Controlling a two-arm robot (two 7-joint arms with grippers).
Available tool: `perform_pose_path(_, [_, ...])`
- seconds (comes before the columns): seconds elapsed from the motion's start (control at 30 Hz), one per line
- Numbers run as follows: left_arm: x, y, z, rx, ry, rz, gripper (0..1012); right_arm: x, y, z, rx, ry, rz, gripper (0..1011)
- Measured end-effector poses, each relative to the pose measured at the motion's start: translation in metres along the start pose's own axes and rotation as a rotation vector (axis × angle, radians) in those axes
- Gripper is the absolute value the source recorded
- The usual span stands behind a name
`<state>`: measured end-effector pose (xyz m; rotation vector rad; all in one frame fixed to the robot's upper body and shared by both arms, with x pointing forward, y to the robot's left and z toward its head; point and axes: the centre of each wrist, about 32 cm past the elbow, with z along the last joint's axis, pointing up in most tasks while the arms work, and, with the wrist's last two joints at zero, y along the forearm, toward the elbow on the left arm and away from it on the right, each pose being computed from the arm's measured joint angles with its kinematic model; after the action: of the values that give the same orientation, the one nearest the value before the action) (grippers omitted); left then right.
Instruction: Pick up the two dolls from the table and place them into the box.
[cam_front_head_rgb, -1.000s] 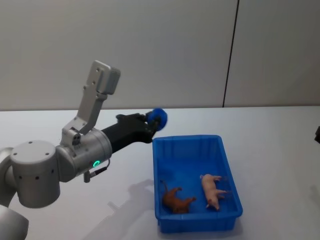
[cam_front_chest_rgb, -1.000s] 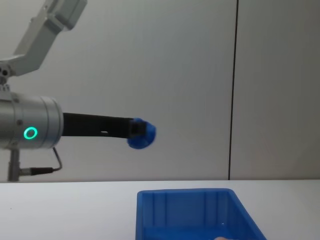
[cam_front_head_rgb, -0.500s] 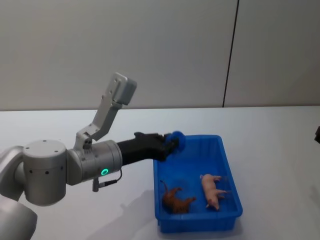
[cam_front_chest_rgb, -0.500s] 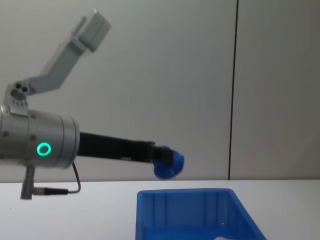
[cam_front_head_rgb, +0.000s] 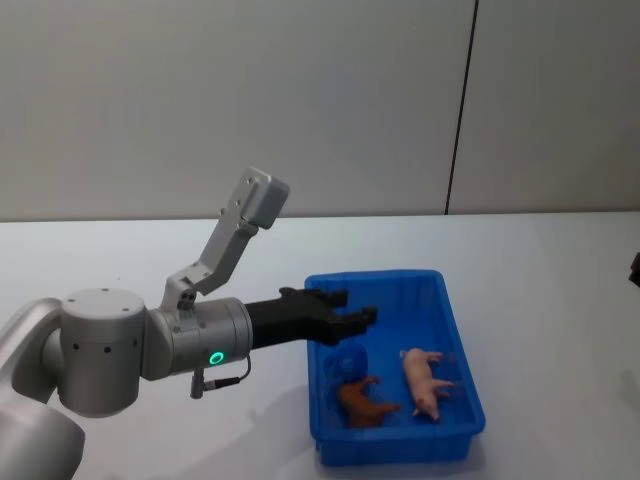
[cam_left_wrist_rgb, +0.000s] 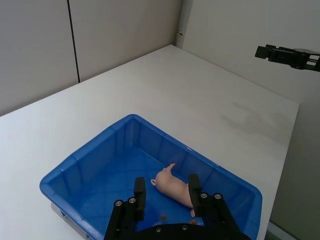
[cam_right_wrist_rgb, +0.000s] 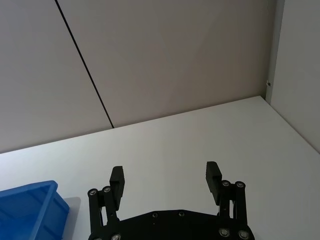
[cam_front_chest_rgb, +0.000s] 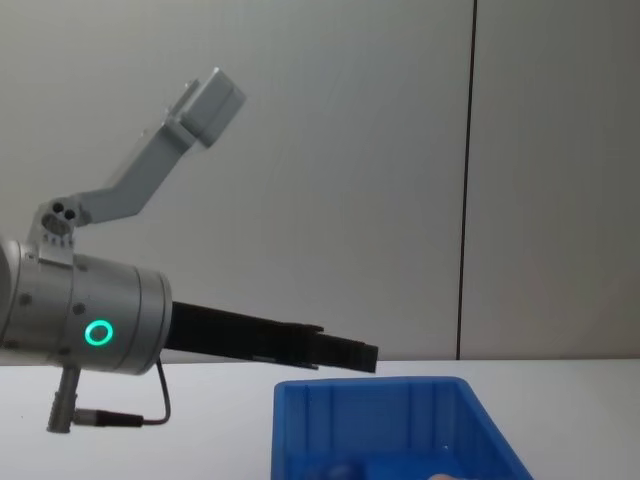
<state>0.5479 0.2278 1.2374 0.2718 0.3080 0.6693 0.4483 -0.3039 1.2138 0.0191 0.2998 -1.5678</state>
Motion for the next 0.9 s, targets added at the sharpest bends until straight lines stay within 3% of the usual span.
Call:
perform_pose_path(0.23, [0.0006, -0.0006, -0.0012, 0.005, 0.002, -0.002, 716, 0.000, 0.000, 0.000, 0.000, 0.000, 0.000, 1001])
perform_pose_path(0.57, [-0.0033, 0.0073, -0.0013, -0.053, -0.015, 0.077, 1001, 0.000, 0.000, 0.000, 0.000, 0.000, 0.000, 1001])
perform_pose_path(0.9, [-0.0105, 0.0195, 0.0010, -0.134, -0.040, 0.205, 1001, 0.000, 0.000, 0.000, 0.000, 0.000, 0.000, 1001])
